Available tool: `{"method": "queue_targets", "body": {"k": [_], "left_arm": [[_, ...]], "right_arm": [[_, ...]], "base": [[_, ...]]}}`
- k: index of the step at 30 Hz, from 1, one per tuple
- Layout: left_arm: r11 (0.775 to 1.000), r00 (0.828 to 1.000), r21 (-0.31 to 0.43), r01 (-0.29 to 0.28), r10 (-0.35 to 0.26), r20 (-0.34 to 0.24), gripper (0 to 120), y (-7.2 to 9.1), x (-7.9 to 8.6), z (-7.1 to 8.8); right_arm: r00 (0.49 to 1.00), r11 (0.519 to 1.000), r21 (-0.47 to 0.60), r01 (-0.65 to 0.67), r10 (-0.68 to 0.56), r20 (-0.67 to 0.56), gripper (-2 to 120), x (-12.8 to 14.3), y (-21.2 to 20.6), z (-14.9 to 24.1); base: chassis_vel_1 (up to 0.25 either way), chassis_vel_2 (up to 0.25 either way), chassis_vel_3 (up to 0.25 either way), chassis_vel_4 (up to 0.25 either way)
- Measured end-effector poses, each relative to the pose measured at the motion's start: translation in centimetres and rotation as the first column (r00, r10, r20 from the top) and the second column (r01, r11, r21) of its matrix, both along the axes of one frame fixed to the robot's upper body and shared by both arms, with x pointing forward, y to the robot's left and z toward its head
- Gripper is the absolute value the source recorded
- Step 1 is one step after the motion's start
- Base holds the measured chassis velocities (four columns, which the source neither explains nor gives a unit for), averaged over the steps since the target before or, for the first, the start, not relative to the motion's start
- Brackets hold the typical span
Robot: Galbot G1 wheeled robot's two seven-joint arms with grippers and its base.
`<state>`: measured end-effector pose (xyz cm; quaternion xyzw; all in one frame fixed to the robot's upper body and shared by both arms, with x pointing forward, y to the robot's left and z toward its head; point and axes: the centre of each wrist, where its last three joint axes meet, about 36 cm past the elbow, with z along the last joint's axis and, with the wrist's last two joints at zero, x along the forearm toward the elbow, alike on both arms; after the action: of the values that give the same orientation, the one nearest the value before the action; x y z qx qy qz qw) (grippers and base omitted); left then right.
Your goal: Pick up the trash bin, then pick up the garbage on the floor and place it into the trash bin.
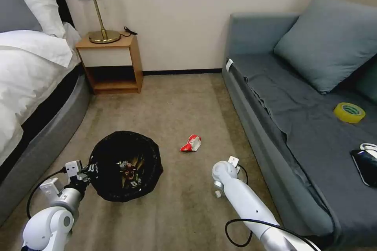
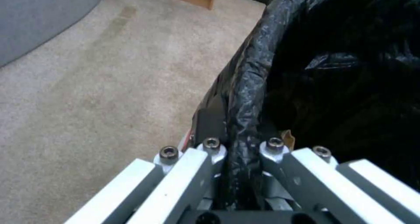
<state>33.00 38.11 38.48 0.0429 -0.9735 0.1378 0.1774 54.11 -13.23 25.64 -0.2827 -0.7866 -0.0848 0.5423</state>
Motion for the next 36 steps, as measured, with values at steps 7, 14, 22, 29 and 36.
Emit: {"method": "queue_targets", "body": {"k": [7, 14, 22, 29, 36], "left_arm": [[1.000, 1.000, 0.002, -0.005, 0.005, -0.002, 3, 0.1, -0.3, -0.1], [1.000, 1.000, 0.001, -0.007, 0.007, 0.000, 3, 0.1, -0.4, -0.1], [1.000, 1.000, -0.006, -0.008, 0.008, -0.005, 3, 0.3, -0.4, -0.2], [1.000, 1.000, -0.019, -0.004, 0.003, -0.024, 3, 0.7, 0.0, -0.3], [0.999, 0.999, -0.038, 0.015, -0.017, -0.035, 3, 1.1, 1.2, 0.4]], "right_arm": [[1.000, 1.000, -0.003, -0.011, 0.011, 0.002, 51, -0.3, 0.1, -0.2], [1.000, 1.000, -0.005, -0.025, 0.025, 0.009, 30, -0.6, 0.4, 0.0], [0.994, 0.998, -0.014, -0.069, 0.070, 0.084, 13, -0.8, 1.0, 2.8], [0.920, 0.977, -0.014, -0.214, 0.206, 0.332, 13, -1.3, 4.0, 10.8], [0.663, 0.904, -0.082, -0.420, 0.367, 0.653, 13, -2.6, 8.3, 17.3]], "base": [[0.000, 0.000, 0.000, 0.000], [0.000, 0.000, 0.000, 0.000], [0.000, 0.000, 0.000, 0.000], [0.000, 0.000, 0.000, 0.000], [0.000, 0.000, 0.000, 0.000]]}}
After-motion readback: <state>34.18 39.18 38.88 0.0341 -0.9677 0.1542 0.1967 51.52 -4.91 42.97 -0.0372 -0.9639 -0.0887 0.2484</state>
